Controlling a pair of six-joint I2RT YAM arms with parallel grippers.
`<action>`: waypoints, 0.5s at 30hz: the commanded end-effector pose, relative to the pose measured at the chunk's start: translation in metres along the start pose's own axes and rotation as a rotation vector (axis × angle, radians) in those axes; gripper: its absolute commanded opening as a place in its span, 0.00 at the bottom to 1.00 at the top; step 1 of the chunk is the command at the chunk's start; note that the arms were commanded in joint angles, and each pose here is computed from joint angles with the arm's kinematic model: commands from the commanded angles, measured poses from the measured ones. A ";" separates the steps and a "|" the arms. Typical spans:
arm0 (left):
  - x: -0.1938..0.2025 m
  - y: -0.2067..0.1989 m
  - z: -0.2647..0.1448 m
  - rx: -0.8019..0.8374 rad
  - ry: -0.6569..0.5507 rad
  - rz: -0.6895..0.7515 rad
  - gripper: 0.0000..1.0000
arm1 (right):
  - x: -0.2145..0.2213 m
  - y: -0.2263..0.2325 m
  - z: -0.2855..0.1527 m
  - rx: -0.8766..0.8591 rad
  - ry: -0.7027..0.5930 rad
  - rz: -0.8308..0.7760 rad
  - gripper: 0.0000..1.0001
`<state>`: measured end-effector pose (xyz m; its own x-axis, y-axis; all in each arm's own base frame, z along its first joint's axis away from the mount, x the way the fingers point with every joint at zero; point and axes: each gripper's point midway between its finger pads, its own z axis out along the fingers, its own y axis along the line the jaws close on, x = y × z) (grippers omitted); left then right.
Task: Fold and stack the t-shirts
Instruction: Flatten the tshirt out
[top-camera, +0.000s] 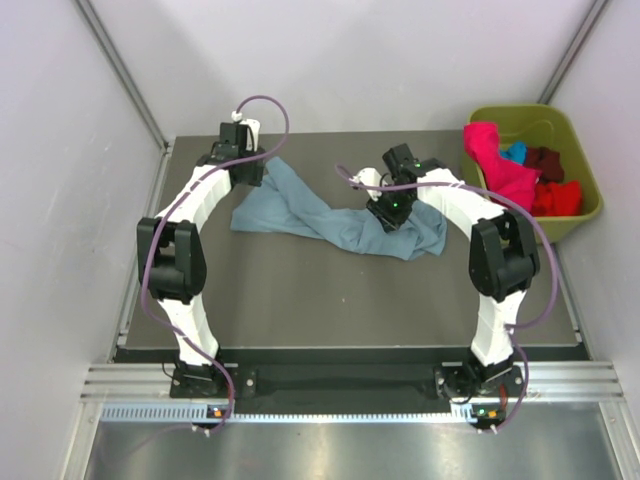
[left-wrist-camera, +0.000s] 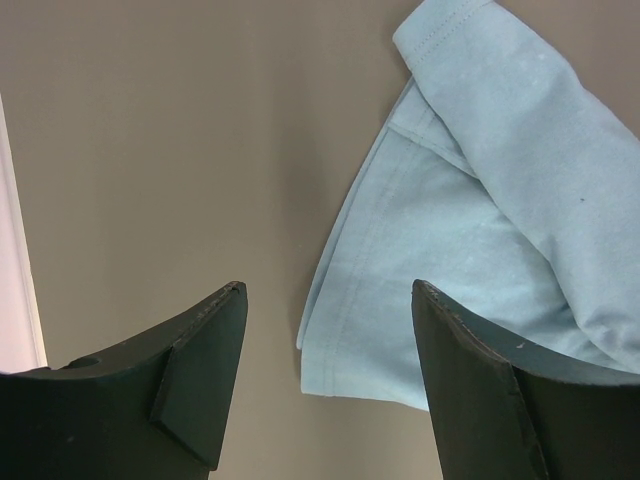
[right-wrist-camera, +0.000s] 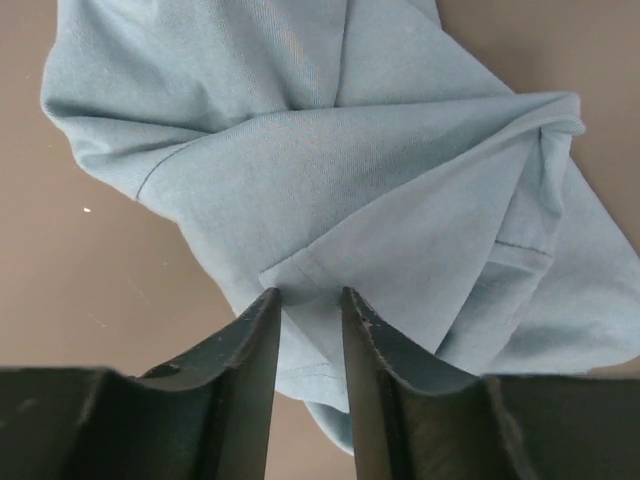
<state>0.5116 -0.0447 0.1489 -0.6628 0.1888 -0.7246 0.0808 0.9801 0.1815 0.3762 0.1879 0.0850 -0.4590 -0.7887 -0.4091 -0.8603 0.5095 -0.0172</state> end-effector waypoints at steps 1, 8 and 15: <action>-0.016 0.005 -0.004 -0.014 -0.061 -0.027 0.72 | -0.019 -0.008 -0.001 0.032 -0.043 -0.018 0.29; -0.015 0.006 -0.005 -0.015 -0.059 -0.030 0.72 | -0.020 -0.008 -0.002 0.029 -0.048 -0.018 0.08; -0.007 0.006 -0.003 -0.017 -0.042 -0.022 0.72 | -0.040 -0.013 -0.026 0.071 -0.116 -0.036 0.00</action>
<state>0.5100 -0.0436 0.1453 -0.6694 0.1824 -0.7201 0.0760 0.9811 0.1779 0.3797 0.1888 0.0831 -0.4622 -0.7880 -0.4067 -0.8581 0.5131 -0.0189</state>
